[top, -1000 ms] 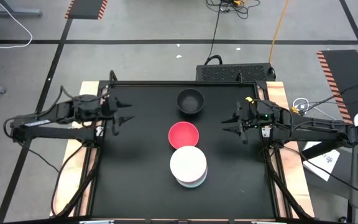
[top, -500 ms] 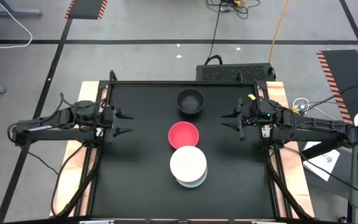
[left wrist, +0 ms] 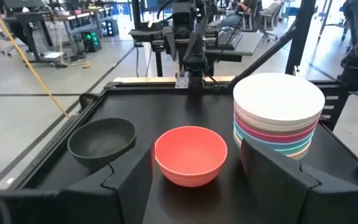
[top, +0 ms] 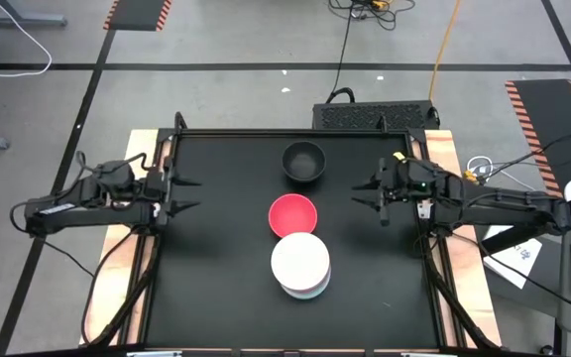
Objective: Nest bowls inside each other
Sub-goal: Stack the black bowl on the white bowl
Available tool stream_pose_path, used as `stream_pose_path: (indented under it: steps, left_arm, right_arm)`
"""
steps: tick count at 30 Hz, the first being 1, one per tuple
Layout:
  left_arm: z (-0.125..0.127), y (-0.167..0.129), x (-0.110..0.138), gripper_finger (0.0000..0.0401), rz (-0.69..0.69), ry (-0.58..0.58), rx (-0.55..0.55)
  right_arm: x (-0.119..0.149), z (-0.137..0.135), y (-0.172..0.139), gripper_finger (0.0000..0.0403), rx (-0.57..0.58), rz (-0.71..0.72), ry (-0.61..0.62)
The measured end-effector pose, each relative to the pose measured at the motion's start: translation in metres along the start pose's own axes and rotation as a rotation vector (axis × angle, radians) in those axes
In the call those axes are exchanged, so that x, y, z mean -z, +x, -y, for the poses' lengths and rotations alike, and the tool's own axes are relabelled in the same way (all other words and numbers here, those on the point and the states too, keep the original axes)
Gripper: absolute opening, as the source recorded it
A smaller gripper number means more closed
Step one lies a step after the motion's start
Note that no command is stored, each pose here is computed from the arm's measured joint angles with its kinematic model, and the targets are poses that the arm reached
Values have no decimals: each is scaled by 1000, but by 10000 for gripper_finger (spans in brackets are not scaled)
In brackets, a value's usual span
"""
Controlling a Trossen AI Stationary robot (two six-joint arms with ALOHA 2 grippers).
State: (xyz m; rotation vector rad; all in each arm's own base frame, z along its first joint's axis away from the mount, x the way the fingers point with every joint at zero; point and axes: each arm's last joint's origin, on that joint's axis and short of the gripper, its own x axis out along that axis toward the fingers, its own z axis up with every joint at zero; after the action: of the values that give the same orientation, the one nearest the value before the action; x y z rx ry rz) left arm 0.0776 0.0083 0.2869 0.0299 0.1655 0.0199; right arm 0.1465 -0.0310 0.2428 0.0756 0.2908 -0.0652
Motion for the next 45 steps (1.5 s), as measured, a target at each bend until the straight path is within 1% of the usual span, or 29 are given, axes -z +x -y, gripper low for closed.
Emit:
stream_pose_path:
  steps: [2,6,8,11,12,15,23,27,31,36,40,45]
  left_arm:
    - [0,-3,0,243,6,-7,0]
    - [1,-7,0,243,25,-7,-1]
    - [1,-8,0,243,31,-5,0]
    - [1,-8,0,243,30,-6,0]
    - [1,-8,0,243,31,-6,0]
    - [1,-8,0,243,31,-8,4]
    - [1,-8,0,243,32,-26,8]
    - [1,-8,0,243,32,-33,8]
    - [1,-8,0,243,32,-42,8]
    - [1,-8,0,243,31,-45,8]
    - [1,-8,0,243,31,-51,9]
    - [1,-8,0,243,31,-49,8]
  right_arm:
    - [8,1,3,137,12,-23,-3]
    - [25,9,7,137,132,-56,-25]
    - [29,14,8,137,202,-41,-46]
    - [28,21,7,137,247,24,-70]
    - [27,23,7,137,247,39,-65]
    - [21,31,7,137,197,58,-34]
    - [-9,60,18,137,113,46,21]
    - [-21,80,30,137,11,15,83]
    - [-31,105,40,137,69,-4,121]
    - [-37,136,42,137,146,-42,187]
    - [-36,151,46,137,113,-54,254]
    - [-31,163,51,137,121,-102,306]
